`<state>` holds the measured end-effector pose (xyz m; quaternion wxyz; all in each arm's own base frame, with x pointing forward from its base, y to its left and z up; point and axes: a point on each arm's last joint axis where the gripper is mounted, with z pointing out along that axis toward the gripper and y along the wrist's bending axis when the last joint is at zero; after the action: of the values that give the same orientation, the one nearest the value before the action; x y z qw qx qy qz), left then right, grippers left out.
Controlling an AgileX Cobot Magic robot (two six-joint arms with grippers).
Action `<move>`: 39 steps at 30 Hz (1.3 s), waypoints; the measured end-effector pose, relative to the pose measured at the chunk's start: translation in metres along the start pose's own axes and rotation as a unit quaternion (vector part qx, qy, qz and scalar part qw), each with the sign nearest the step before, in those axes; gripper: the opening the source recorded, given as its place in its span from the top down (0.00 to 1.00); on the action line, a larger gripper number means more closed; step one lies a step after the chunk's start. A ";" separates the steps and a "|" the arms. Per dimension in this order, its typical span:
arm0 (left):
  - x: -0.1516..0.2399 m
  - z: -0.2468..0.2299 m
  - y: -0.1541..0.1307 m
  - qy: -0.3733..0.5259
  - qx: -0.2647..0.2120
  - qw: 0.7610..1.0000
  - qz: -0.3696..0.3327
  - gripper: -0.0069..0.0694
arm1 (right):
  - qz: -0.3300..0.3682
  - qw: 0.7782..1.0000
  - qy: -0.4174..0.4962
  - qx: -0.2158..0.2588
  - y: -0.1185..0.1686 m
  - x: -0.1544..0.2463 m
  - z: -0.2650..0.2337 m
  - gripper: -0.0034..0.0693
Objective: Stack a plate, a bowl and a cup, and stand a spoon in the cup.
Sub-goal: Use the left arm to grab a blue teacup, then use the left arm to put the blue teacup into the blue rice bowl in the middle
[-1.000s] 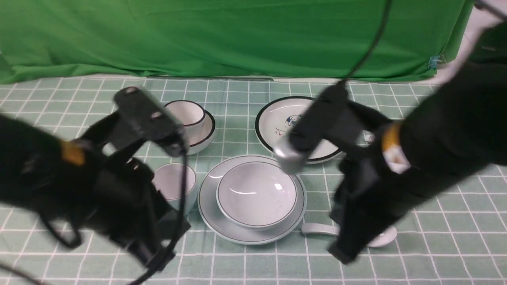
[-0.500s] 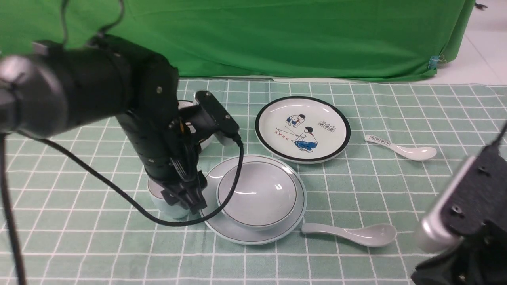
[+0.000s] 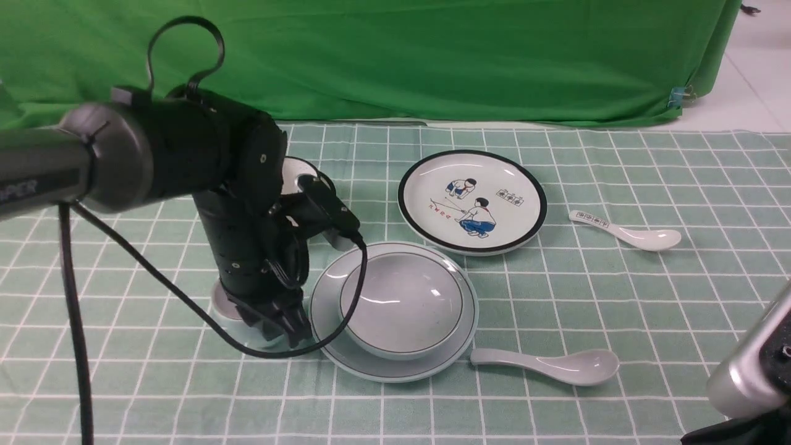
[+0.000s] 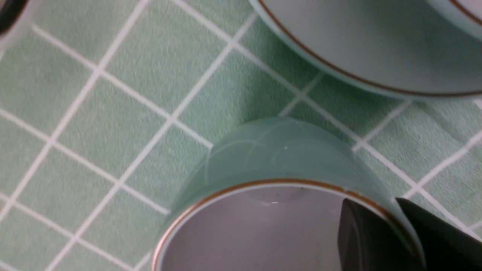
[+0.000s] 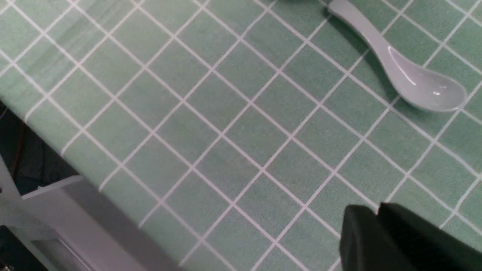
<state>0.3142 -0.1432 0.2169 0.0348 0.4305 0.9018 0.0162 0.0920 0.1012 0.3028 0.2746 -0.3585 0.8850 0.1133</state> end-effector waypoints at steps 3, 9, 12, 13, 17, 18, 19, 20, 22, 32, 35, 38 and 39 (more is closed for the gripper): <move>0.002 -0.036 -0.007 -0.027 -0.001 1.000 -0.012 0.87 | 0.002 1.000 0.000 0.000 0.000 0.000 0.000 0.82; -0.030 -0.099 -0.039 -0.155 0.042 0.986 0.033 0.87 | 0.003 1.000 -0.002 0.000 0.000 0.000 0.000 0.81; -0.053 -0.086 -0.052 -0.134 0.058 0.987 0.064 0.87 | 0.002 1.000 -0.002 0.001 0.000 0.000 0.000 0.79; -0.055 -0.085 -0.053 -0.132 0.058 0.987 0.066 0.87 | 0.002 1.000 -0.002 0.001 0.000 0.000 0.000 0.79; -0.081 -0.046 -0.066 -0.085 0.050 0.990 0.104 0.87 | 0.001 1.000 -0.002 0.003 0.000 0.000 0.000 0.78; -0.087 -0.036 -0.068 -0.074 0.049 0.990 0.110 0.87 | 0.001 1.000 -0.002 0.003 0.000 0.000 0.000 0.78; -0.090 -0.030 -0.068 -0.070 0.049 0.990 0.113 0.87 | 0.001 1.000 -0.002 0.003 0.000 0.000 0.000 0.78; -0.093 -0.024 -0.068 -0.064 0.046 0.990 0.115 0.87 | 0.001 1.000 -0.002 0.003 0.000 0.000 0.000 0.78; -0.095 -0.018 -0.067 -0.057 0.048 0.991 0.115 0.87 | 0.000 1.000 -0.002 0.003 -0.001 0.000 0.000 0.78; -0.101 -0.010 -0.066 -0.069 0.039 0.990 0.114 0.85 | 0.000 1.000 -0.002 0.003 -0.001 0.000 0.000 0.76; -0.101 -0.006 -0.065 -0.064 0.037 0.991 0.116 0.83 | 0.001 1.000 -0.002 0.003 -0.001 0.000 0.000 0.76; -0.101 -0.006 -0.065 -0.064 0.035 0.991 0.116 0.80 | 0.001 1.000 -0.002 0.004 -0.001 0.000 0.000 0.76; -0.101 -0.006 -0.064 -0.064 0.035 0.991 0.116 0.78 | 0.002 1.000 -0.002 0.004 -0.001 0.000 0.000 0.76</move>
<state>0.3273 -0.2626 0.2236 0.0754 0.5337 0.8414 -0.0387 0.0927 0.1009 0.3030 0.2776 -0.3558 0.8854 0.1115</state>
